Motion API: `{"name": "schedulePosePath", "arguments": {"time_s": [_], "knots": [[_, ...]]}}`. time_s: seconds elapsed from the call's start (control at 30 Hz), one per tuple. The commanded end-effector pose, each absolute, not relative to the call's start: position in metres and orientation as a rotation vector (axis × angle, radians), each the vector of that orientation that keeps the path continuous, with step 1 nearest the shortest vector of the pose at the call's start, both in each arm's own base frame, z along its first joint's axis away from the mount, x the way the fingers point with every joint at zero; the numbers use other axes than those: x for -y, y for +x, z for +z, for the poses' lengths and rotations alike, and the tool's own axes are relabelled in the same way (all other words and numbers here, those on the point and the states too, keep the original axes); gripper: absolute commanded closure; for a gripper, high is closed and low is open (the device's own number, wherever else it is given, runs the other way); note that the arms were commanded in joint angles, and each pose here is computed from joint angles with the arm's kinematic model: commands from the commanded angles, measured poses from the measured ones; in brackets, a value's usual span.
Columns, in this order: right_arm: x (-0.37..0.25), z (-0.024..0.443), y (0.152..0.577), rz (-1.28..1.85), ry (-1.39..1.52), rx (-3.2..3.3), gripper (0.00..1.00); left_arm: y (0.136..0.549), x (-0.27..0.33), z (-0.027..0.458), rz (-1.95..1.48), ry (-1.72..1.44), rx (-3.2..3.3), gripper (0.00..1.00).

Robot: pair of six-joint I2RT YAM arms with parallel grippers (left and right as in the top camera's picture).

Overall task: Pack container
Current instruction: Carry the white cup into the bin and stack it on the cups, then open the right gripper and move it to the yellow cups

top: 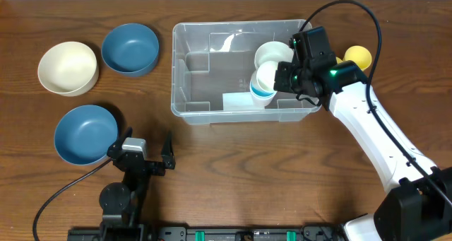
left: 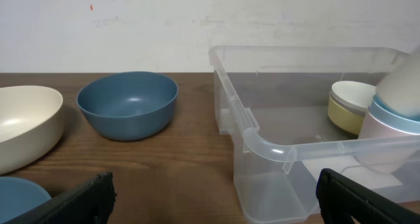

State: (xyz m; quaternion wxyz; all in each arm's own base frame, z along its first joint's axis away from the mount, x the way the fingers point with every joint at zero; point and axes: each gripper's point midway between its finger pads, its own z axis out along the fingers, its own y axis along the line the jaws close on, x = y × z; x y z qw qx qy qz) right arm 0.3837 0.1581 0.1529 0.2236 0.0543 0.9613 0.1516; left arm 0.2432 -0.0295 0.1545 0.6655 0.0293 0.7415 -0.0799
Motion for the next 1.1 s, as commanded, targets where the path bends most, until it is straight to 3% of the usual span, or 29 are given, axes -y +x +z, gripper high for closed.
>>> {"name": "schedulePosePath", "arguments": {"time_s": [0.0,0.13,0.2,0.27,0.33,0.4,0.7,0.9,1.07], "knots": [[-0.16,0.15,0.379,0.408,0.155,-2.677,0.99,0.243,0.03,0.137,-0.184,0.072,-1.726,0.02],[-0.158,0.144,0.378,0.385,0.16,-2.695,0.96,0.243,0.03,0.137,-0.184,0.072,-1.726,0.02],[-0.158,0.144,0.379,0.387,0.159,-2.691,0.77,0.243,0.03,0.137,-0.184,0.072,-1.726,0.02],[-0.159,0.144,0.381,0.388,0.146,-2.685,0.48,0.243,0.03,0.137,-0.184,0.072,-1.726,0.02],[-0.16,0.146,0.382,0.388,0.12,-2.675,0.28,0.243,0.03,0.137,-0.184,0.072,-1.726,0.02],[-0.162,0.147,0.384,0.398,0.084,-2.666,0.21,0.243,0.03,0.137,-0.184,0.072,-1.726,0.02],[-0.165,0.18,0.39,0.448,0.02,-2.595,0.21,0.243,0.03,0.137,-0.184,0.072,-1.726,0.02],[-0.102,0.216,0.394,0.297,0.294,-2.548,0.21,0.243,0.03,0.137,-0.184,0.072,-1.726,0.02],[-0.043,0.202,0.391,0.218,0.547,-2.58,0.21,0.243,0.03,0.137,-0.184,0.072,-1.726,0.02]]}}
